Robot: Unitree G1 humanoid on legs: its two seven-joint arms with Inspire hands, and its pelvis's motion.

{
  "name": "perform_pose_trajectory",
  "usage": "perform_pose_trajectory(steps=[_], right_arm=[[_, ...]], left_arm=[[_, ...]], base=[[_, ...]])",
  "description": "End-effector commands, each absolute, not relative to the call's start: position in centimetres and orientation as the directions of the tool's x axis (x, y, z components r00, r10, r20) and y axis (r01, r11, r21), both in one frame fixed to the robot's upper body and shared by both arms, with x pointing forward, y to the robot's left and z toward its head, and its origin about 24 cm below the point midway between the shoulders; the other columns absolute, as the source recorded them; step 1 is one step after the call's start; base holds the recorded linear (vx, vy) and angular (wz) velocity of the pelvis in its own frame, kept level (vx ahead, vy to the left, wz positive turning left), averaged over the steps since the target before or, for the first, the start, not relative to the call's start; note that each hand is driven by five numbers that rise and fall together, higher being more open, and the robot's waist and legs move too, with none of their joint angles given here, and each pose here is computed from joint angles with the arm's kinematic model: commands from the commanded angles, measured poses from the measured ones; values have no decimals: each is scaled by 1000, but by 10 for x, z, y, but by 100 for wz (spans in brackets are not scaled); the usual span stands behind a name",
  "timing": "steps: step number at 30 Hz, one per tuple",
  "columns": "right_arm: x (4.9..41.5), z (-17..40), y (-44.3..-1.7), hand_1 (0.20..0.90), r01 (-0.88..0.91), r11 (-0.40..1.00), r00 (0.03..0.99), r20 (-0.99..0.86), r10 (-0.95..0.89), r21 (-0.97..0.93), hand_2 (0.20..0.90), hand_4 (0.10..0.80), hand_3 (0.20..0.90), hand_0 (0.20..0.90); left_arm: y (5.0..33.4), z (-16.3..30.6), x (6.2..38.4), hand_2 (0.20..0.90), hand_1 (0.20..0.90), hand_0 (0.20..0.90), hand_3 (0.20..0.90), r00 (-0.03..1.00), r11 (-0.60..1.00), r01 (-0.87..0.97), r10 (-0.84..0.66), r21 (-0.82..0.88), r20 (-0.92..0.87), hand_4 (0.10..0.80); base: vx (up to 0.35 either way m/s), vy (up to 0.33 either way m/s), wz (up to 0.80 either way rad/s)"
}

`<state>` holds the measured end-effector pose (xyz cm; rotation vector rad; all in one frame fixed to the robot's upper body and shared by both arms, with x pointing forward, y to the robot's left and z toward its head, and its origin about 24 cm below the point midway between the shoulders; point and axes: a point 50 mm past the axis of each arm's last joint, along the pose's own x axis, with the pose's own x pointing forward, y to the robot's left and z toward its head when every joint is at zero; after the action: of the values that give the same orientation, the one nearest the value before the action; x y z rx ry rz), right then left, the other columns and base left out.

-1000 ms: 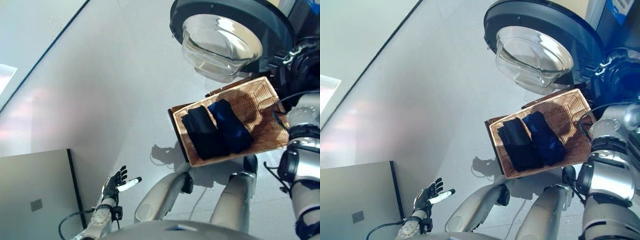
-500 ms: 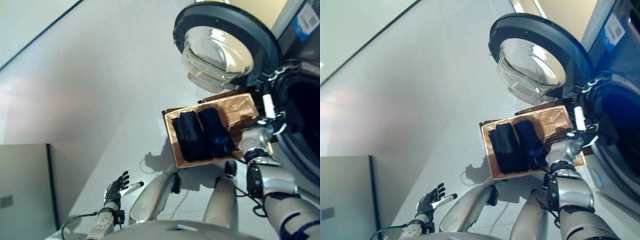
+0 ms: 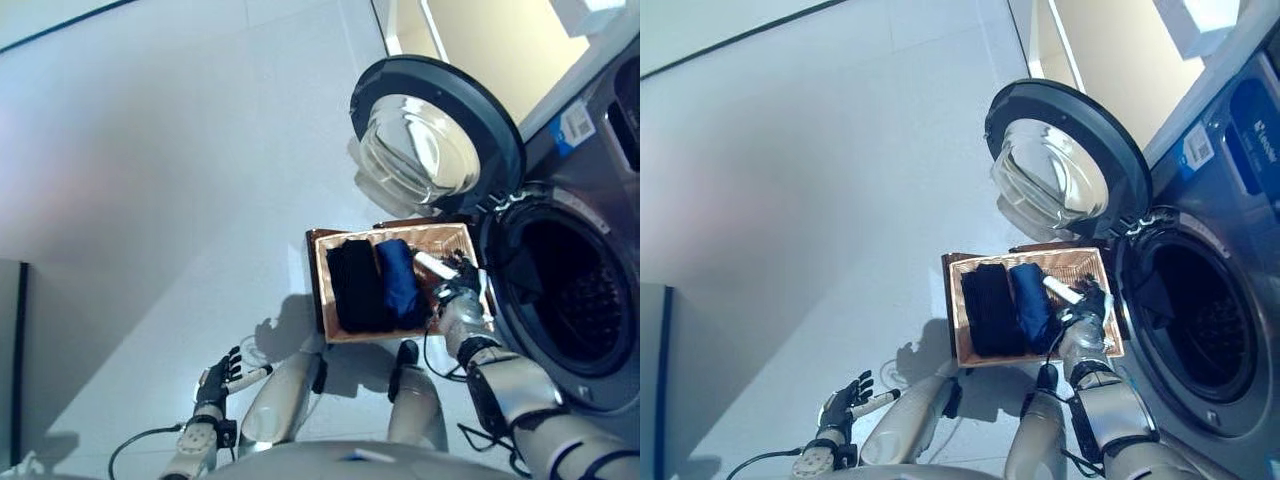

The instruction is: Pick up the clothes and place them into the washing machine

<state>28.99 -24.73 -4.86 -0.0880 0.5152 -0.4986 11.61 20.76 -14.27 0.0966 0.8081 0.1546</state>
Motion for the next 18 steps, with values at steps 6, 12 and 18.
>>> perform_pose_trajectory(steps=[6,12,18], right_arm=[[300,-32,-262,900,333,829,779,-365,-510,-449,900,800,900,900],[302,-33,-254,900,359,830,774,-361,-520,-427,900,800,900,900],[305,-26,-260,900,415,790,743,-333,-581,-452,900,800,900,900]], left_arm=[[249,-126,135,900,900,900,900,712,948,-178,310,265,-630,800],[248,-119,147,900,900,900,900,741,943,-207,325,261,-588,800],[246,-114,157,900,900,900,900,764,939,-231,338,255,-550,800]], base=[[-11,-18,5],[-12,-8,13],[-11,9,10]])
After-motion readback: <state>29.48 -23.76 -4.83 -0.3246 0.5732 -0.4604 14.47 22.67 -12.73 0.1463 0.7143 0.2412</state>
